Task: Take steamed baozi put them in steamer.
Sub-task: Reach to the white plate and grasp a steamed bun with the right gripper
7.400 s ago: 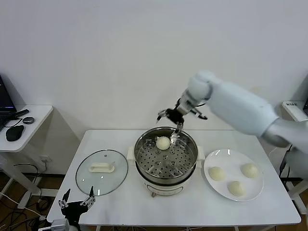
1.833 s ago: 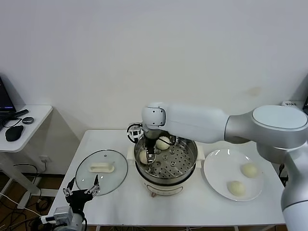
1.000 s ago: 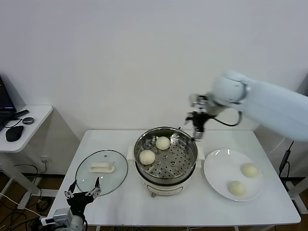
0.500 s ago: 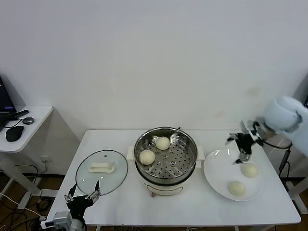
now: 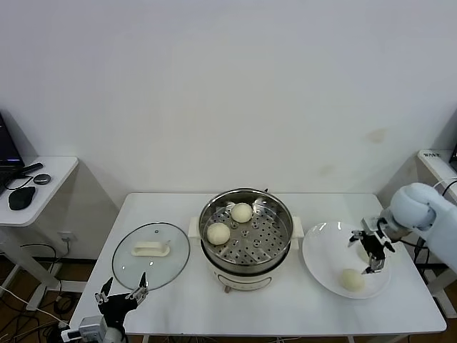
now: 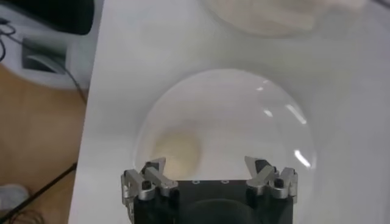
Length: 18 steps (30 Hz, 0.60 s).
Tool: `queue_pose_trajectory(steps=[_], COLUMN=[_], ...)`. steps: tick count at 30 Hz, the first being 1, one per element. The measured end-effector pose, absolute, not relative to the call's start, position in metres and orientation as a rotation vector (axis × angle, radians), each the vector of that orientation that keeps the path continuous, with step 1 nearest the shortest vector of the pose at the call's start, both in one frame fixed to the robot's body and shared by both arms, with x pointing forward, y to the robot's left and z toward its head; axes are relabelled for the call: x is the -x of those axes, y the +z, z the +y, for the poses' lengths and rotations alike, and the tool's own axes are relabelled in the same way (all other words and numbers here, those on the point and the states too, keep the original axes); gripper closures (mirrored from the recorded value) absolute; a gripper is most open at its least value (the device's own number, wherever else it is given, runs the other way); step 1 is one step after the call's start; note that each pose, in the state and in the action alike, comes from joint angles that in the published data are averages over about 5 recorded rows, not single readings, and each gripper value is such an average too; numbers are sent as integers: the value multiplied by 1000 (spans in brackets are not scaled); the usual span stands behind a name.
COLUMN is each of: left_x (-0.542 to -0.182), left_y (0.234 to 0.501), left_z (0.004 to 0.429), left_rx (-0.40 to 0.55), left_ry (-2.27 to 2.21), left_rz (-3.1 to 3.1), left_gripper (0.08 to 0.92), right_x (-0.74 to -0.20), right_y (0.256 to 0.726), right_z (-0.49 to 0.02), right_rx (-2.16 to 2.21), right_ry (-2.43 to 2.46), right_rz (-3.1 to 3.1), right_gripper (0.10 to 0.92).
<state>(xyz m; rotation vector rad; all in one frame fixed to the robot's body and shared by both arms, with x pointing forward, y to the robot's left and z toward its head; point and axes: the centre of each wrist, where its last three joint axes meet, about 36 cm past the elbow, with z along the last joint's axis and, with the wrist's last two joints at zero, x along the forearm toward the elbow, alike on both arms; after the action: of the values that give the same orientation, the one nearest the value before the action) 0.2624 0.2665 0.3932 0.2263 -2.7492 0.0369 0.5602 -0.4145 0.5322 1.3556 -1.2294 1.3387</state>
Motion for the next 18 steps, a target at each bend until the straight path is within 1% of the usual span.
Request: queue_pose_trajectory(steps=[7, 18], left_x=[-262, -264], left_y=[390, 387], left_z=[267, 266], left_rx=[-228, -231], left_ry=[38, 49], left_rz=[-2740, -2734], left_gripper=[177, 177], right_x=[-557, -559], right_y=[503, 475], right_z=[-417, -412], right_rx=[-1366, -1371], right_ry=[1319, 1314], right_rz=[-1187, -1170], right_gripper=[200, 200])
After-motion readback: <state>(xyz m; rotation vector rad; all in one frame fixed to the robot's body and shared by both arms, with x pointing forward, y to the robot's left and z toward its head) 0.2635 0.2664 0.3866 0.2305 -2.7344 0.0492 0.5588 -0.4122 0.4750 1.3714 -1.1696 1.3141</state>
